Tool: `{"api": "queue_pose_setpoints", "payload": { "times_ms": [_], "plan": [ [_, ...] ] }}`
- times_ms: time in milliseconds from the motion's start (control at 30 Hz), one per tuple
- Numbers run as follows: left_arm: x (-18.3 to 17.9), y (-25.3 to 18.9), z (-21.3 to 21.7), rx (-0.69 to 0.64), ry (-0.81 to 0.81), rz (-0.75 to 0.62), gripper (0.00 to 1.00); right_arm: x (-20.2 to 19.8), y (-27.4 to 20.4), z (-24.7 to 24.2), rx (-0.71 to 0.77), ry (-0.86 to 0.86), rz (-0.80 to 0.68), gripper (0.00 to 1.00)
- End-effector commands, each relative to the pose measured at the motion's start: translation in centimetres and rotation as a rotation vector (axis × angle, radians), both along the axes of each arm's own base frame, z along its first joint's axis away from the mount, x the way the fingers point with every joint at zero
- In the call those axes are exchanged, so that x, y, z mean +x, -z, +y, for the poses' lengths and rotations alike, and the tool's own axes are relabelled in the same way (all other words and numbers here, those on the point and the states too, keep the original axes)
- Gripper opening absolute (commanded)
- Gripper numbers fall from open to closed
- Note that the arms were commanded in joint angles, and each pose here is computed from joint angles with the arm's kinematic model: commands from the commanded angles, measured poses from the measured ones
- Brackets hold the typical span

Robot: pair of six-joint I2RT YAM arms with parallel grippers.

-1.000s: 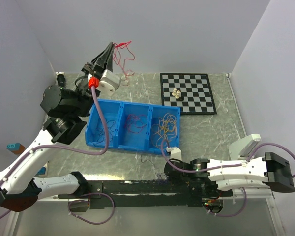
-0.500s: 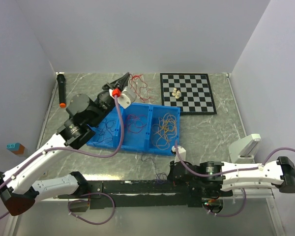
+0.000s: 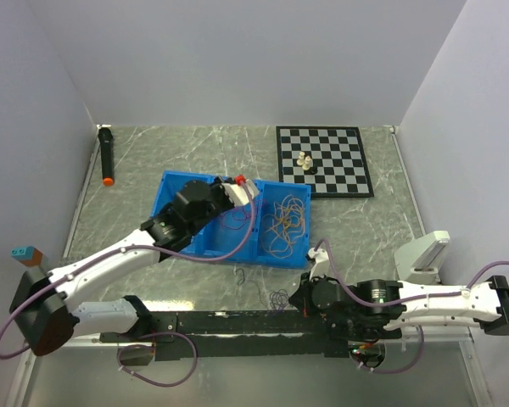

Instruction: Untangle the cables

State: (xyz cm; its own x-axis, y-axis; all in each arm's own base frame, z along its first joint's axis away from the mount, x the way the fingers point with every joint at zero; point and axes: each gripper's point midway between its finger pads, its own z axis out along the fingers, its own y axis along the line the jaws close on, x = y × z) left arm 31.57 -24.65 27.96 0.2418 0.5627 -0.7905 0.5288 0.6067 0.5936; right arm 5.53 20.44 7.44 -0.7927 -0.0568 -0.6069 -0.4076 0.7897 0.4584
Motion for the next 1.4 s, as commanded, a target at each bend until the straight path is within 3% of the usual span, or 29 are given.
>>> {"api": "queue_pose_setpoints", "payload": {
  "times_ms": [0,167,333,367,433,500,600,667,867,967,1100,1200,1367],
  "plan": [
    [0.8,3.5,0.7,-0.013,-0.092,0.068,0.01,0.6,-0.7,-0.4,0.007,0.015,-0.043,0.00],
    [1.6,4.3,0.5,-0.063,-0.132,0.140,0.01,0.6,-0.7,-0.6,0.013,0.016,-0.043,0.00],
    [1.0,6.9,-0.2,-0.018,-0.085,0.198,0.02,0.6,-0.8,-0.3,0.021,0.005,-0.054,0.00],
    [0.9,7.5,-0.4,-0.005,-0.081,0.214,0.08,0.6,-1.1,-0.1,0.026,-0.001,-0.059,0.00],
    [0.7,7.8,-0.9,0.005,-0.056,0.241,0.31,0.8,-1.4,0.0,0.026,-0.007,-0.071,0.00],
    [0.7,6.8,-1.2,-0.016,-0.048,0.256,0.60,0.9,-2.0,0.2,0.026,-0.012,-0.085,0.00],
    [0.6,4.0,-1.6,-0.060,-0.031,0.256,0.79,1.3,-3.3,0.6,0.031,-0.019,-0.120,0.00],
    [0.6,1.5,-1.7,-0.103,-0.019,0.259,0.99,1.7,-4.6,0.9,0.040,-0.023,-0.150,0.00],
    [-0.5,-10.7,-0.8,-0.222,0.043,0.262,0.97,2.3,-9.5,3.1,0.077,-0.074,-0.244,0.00],
    [-1.0,-14.1,1.6,-0.223,-0.017,0.299,0.96,2.9,-13.0,5.1,0.105,-0.121,-0.331,0.00],
    [-0.8,-18.1,5.0,-0.347,-0.161,0.335,0.97,4.2,-18.5,8.3,0.114,-0.173,-0.448,0.00],
    [-0.3,-18.7,7.6,-0.345,-0.253,0.355,0.97,5.7,-21.4,10.9,0.099,-0.210,-0.498,0.00],
    [0.2,-15.3,13.6,-0.308,-0.434,0.390,0.97,8.7,-26.4,14.6,0.134,-0.253,-0.588,0.00]
  ]
}}
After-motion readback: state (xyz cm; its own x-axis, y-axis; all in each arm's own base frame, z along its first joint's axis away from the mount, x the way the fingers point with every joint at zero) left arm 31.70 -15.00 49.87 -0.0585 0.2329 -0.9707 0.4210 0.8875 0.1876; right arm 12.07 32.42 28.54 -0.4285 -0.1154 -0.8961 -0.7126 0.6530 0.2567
